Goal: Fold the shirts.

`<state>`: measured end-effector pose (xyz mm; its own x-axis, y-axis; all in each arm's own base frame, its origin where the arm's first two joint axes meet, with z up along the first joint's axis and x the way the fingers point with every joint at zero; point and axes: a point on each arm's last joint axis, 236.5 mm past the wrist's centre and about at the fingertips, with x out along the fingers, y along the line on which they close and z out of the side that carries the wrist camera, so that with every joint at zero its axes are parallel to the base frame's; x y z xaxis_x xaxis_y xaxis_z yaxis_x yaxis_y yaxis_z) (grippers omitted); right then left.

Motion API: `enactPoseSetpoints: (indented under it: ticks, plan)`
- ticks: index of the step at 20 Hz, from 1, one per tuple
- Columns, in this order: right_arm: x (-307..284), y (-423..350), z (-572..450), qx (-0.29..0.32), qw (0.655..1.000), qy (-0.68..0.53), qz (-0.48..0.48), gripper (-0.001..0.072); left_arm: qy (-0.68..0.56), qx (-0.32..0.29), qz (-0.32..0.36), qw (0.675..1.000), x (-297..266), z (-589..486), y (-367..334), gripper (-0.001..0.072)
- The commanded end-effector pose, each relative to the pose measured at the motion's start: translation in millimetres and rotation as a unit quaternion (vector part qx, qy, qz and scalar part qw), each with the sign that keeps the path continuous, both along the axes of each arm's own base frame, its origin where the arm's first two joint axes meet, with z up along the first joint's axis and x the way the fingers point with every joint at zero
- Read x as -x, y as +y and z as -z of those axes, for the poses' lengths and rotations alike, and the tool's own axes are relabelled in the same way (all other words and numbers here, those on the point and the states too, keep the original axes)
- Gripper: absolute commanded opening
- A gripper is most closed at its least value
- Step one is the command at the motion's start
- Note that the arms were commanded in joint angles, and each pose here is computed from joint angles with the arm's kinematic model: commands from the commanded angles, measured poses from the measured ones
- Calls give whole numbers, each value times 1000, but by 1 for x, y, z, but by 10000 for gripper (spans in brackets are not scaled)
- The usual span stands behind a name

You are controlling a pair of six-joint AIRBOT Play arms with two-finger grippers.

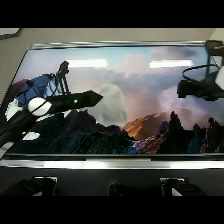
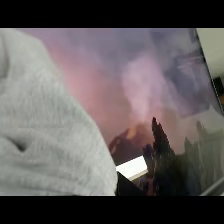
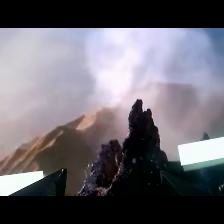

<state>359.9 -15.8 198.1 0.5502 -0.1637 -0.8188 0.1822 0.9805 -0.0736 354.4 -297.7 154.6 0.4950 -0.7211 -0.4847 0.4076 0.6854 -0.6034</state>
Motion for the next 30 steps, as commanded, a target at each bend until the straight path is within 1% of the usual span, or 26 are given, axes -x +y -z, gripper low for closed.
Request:
enactPoseSetpoints:
  ticks: [1, 4, 6, 8, 9, 10, 11, 13, 14, 15, 16, 17, 18, 20, 22, 23, 25, 28, 30]
  plan:
    - [34, -7, -55, 0, 997, -83, 4, 688, -11, -34, 38, 999, 63, -15, -4, 23]
    - [59, -10, -93, -5, 989, -148, 2, 688, 13, -14, 73, 997, 94, 18, -62, 24]
    - [71, -11, -115, -7, 981, -192, -1, 687, 20, 0, 88, 996, 105, 44, -110, 23]
    - [77, -11, -134, -8, 973, -230, -5, 678, 80, -13, 84, 993, 109, 93, -138, 25]
    - [77, -10, -140, -9, 970, -243, -7, 677, 113, -33, 87, 989, 110, 118, -145, 159]
    - [75, -9, -143, -10, 968, -250, -9, 677, 140, -55, 94, 984, 109, 133, -144, 561]
    - [74, -5, -141, -17, 969, -247, -14, 681, 165, -77, 103, 978, 105, 138, -135, 720]
    - [68, -2, -126, -23, 976, -218, -15, 680, 154, -131, 141, 969, 83, 126, -97, 720]
    - [66, -1, -105, -24, 984, -174, -11, 675, 153, -162, 137, 965, 67, 119, -66, 720]
    - [67, 3, -76, -30, 994, -109, -10, 674, 153, -196, 114, 962, 49, 113, -24, 720]
    - [69, 12, -44, -37, 998, -43, -24, 658, 153, -227, 84, 958, 34, 108, 18, 720]
    - [72, 31, -7, -58, 996, 28, -57, 658, 155, -259, 46, 952, 22, 103, 66, 720]
    - [76, 56, 24, -95, 988, 81, -90, 658, 163, -278, 10, 947, 16, 100, 107, 720]
    - [92, 108, 82, -189, 959, 159, -140, 660, 194, -279, -48, 939, 23, 103, 171, 720]
    - [111, 132, 128, -247, 936, 209, -141, 660, 240, -272, -101, 926, 45, 125, 221, 720]
    - [118, 135, 148, -259, 929, 228, -132, 660, 272, -269, -123, 916, 61, 145, 241, 720]
    - [132, 136, 184, -270, 922, 255, -111, 662, 334, -262, -142, 894, 93, 185, 265, 720]
    - [154, 153, 211, -312, 900, 286, -106, 682, 374, -195, -132, 897, 117, 218, 254, 720]
    - [161, 156, 229, -324, 895, 291, -98, 689, 394, -171, -120, 895, 129, 232, 241, 720]
